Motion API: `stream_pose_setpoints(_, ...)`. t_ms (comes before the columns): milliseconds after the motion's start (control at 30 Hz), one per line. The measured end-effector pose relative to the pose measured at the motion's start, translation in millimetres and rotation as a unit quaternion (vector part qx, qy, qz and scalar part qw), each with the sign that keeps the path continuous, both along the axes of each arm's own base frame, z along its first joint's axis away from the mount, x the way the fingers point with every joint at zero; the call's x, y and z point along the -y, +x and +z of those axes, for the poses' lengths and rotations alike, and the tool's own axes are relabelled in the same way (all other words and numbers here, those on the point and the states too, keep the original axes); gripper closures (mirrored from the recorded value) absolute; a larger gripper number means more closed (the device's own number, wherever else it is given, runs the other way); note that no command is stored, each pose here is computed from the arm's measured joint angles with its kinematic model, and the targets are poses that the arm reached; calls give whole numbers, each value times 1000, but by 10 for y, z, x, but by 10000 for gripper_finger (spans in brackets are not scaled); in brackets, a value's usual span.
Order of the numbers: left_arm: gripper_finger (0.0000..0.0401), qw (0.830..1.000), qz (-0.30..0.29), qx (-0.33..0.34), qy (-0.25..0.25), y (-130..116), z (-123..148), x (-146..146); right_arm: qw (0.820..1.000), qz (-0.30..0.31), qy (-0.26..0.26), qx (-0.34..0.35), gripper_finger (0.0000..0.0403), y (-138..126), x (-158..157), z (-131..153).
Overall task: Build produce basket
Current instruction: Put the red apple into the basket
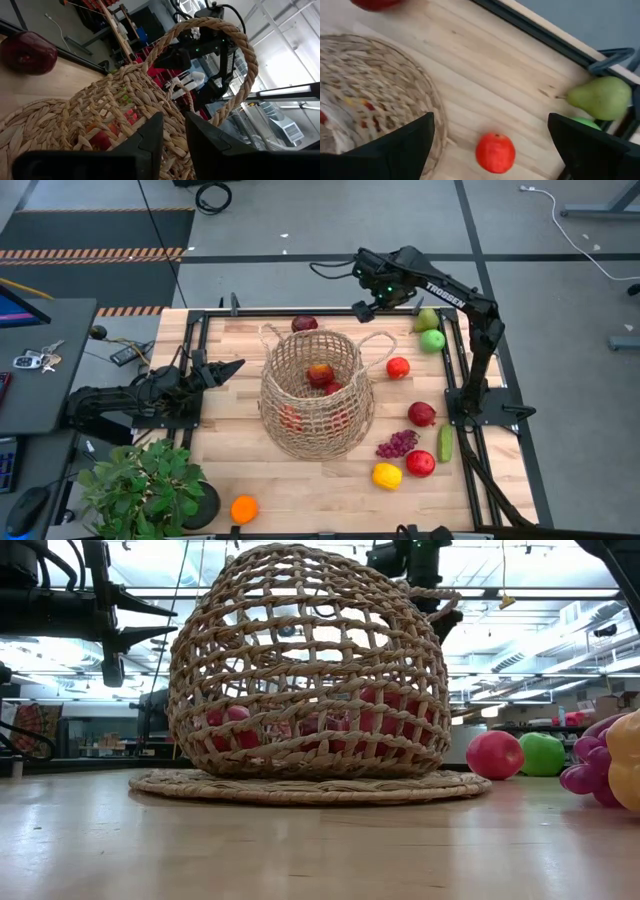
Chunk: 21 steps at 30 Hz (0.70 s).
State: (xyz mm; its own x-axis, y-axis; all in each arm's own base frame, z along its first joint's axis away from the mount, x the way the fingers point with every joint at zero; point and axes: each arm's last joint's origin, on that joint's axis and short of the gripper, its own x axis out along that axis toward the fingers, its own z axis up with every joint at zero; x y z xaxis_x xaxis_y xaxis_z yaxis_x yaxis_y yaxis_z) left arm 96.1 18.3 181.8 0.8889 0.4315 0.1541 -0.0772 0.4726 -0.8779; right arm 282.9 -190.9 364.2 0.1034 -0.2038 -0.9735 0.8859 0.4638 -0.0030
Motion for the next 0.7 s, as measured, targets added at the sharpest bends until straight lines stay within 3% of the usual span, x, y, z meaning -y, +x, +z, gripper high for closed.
stream_pose_setpoints(167, 310, 1000, 0, 0, 0, 0, 0, 0, 1000, 1, -23, -11, 12, -113, -85, 123)
stream_pose_setpoints(700, 312, 1000, 0, 0, 0, 0, 1, 0, 989, -26, -139, 43, 11, -562, -496, 685)
